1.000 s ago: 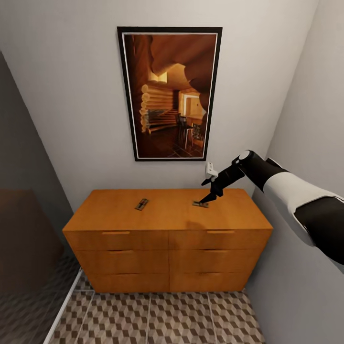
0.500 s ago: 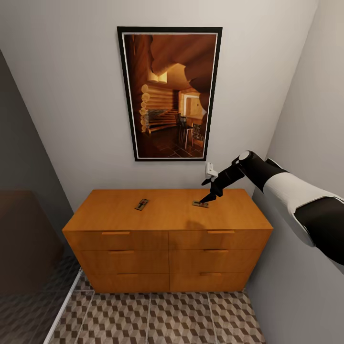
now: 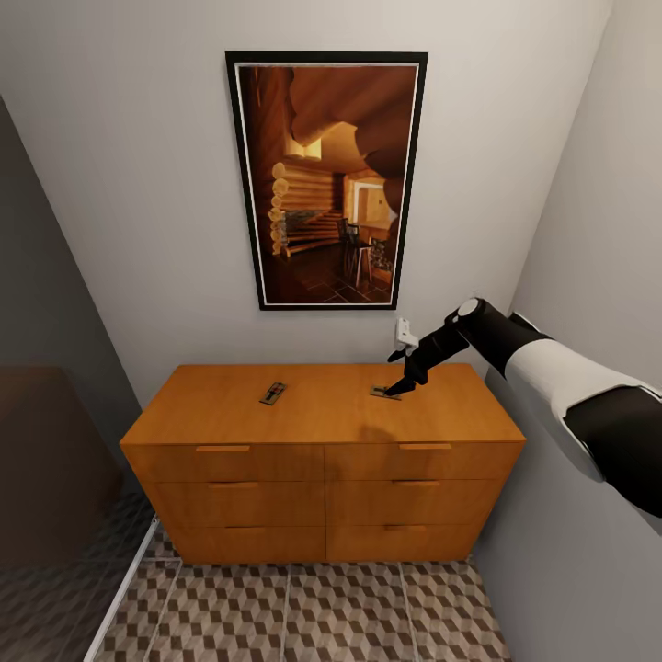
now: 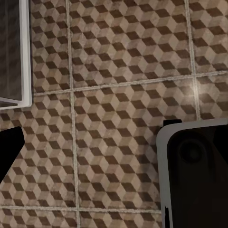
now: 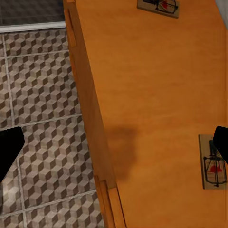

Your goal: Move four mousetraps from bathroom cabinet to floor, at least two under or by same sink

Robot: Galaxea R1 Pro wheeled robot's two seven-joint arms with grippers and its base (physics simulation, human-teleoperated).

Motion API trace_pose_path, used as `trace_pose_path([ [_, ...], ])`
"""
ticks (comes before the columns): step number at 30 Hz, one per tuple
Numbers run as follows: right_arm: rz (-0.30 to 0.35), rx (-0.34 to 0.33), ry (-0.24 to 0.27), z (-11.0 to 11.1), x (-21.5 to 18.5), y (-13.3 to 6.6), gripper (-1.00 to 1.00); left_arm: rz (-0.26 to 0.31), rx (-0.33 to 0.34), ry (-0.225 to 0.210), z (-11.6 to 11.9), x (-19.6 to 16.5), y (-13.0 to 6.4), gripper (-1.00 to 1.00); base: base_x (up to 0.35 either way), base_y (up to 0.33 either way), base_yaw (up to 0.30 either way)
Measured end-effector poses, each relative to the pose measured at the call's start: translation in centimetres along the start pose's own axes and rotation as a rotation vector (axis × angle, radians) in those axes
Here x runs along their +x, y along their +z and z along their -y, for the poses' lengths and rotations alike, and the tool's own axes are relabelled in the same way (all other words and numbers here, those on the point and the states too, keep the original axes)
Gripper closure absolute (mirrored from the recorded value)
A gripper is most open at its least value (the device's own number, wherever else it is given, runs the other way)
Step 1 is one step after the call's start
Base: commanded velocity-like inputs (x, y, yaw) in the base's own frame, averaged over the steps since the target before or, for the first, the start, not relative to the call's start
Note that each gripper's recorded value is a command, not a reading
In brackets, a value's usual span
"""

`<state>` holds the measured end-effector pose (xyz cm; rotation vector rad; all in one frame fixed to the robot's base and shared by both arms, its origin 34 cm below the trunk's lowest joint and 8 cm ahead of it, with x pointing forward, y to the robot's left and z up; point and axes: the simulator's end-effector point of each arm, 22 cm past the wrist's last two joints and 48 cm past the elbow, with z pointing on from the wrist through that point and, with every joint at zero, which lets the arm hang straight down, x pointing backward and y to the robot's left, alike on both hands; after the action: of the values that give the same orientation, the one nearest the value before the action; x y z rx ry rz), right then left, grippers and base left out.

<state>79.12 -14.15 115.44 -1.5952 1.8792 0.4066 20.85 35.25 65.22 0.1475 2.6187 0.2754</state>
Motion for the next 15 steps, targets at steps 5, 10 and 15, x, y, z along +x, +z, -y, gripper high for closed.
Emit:
trace_pose_path([
  [5, 0.001, 0.005, -0.003, 0.07, 0.04, 0.06, -1.0, 0.001, 0.0, 0.0, 0.0, -0.01, 0.0, -1.0, 0.0, 0.0, 0.0],
  [10, 0.001, 0.006, -0.003, 0.09, 0.05, 0.08, -1.0, 0.0, 0.0, 0.0, 0.0, -0.01, 0.0, -1.0, 0.0, 0.0, 0.0],
  [15, 0.001, 0.006, -0.003, 0.1, 0.05, 0.08, -1.0, 0.0, 0.0, 0.0, 0.0, 0.0, 0.0, -1.0, 0.0, 0.0, 0.0],
])
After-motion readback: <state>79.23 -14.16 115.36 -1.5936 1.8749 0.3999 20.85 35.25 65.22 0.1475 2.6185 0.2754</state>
